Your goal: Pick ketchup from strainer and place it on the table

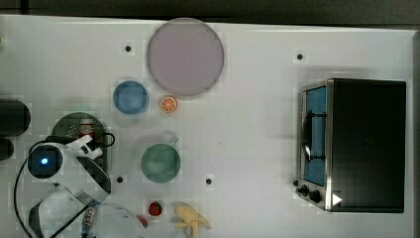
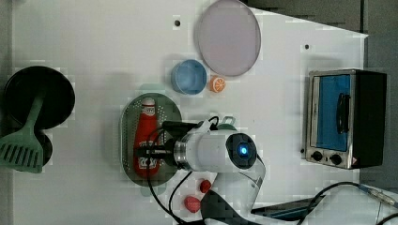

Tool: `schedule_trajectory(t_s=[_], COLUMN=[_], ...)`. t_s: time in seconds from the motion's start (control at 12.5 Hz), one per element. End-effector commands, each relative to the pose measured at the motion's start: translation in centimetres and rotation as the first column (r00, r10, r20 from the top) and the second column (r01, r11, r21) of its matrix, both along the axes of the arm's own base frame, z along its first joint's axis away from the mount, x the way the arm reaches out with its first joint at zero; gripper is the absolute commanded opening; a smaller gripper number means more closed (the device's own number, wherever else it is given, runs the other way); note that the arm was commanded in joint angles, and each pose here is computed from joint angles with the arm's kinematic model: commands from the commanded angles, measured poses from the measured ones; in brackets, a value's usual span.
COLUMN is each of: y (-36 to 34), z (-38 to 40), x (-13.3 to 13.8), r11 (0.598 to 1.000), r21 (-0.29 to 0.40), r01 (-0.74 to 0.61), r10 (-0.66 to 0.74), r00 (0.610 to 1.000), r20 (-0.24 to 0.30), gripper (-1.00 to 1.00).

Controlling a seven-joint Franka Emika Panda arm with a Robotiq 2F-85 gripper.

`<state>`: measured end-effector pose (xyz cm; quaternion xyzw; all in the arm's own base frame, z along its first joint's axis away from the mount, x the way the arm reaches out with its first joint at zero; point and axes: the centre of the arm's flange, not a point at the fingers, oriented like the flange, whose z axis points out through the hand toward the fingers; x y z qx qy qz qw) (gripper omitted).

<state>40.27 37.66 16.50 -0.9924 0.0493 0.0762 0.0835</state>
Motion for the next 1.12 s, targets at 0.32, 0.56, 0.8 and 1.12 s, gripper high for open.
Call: schedule_trajectory(t_s=[0.32,0.56,0.8,1.12], y=[1.3,-0.3,-4.2,-13.0], z=[13.6,20.5,24.7,26.7], x=[1.7,5.0,9.5,16.1], r11=[0.995,0.99,0.983,0.984], r21=[-0.071,-0.054,-0.082,-0.111], r01=[0.07,0.133,0.166,0.136], r10=[-0.063,-0.126,-0.156,-0.125], r00=[0.994,0.985,0.981,0.987], r20=[0.089,0.118,0.117,0.101], gripper=[0.21,0.21,0.21,0.21])
